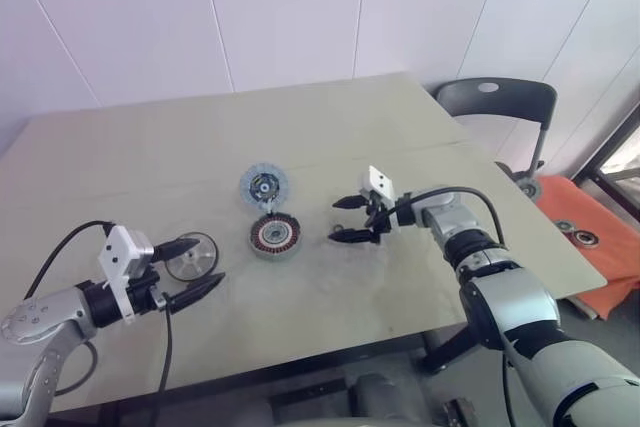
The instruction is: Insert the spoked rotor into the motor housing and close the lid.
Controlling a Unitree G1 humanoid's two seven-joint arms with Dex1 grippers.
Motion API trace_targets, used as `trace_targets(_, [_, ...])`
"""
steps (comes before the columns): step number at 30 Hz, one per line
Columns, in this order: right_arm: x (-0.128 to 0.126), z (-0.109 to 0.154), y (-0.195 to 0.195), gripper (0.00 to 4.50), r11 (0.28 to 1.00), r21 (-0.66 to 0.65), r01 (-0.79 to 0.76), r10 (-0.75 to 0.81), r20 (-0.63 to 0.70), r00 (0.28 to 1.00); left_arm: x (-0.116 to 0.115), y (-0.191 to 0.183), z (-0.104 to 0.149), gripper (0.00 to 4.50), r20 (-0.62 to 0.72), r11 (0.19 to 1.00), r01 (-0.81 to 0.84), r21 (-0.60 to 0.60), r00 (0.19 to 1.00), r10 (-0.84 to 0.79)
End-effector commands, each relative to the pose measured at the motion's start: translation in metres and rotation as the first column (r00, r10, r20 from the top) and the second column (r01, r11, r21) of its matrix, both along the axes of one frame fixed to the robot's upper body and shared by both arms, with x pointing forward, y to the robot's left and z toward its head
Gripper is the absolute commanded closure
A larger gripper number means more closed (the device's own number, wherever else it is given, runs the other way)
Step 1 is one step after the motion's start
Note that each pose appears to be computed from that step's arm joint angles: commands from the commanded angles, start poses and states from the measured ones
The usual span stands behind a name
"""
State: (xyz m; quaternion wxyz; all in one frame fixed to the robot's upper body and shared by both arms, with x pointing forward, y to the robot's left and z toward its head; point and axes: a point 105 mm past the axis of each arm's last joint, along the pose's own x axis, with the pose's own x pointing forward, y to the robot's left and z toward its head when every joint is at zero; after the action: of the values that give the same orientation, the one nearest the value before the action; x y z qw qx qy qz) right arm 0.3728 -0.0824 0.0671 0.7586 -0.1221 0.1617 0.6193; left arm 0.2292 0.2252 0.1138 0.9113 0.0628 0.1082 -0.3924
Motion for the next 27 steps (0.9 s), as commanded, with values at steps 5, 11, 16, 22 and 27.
trace_targets(5, [0.004,0.008,0.003,0.20,1.000,0.020,0.002,-0.003,0.026,1.000,0.002,-0.001,0.012,0.01,0.047,1.000,0.010,-0.001,0.999,-0.010])
trace_targets(11, [0.005,0.012,0.005,1.95,0.999,0.037,0.001,-0.002,0.024,1.000,0.003,-0.001,0.011,0.00,0.046,1.000,0.006,-0.001,0.999,-0.006])
trace_targets(16, [0.004,0.010,0.006,2.26,1.000,0.027,0.000,-0.001,0.024,1.000,0.003,-0.001,0.011,0.00,0.045,1.000,0.008,-0.003,0.999,-0.008])
trace_targets(22, [0.003,0.003,0.003,2.26,1.000,0.009,0.009,-0.009,0.014,1.000,0.003,-0.002,0.011,0.00,0.047,1.000,0.012,-0.003,0.999,-0.012])
trace_targets(27, [0.002,-0.006,-0.001,2.26,0.999,-0.021,0.034,-0.034,-0.001,0.999,0.004,-0.003,0.012,0.00,0.046,1.000,0.015,-0.006,0.999,-0.014])
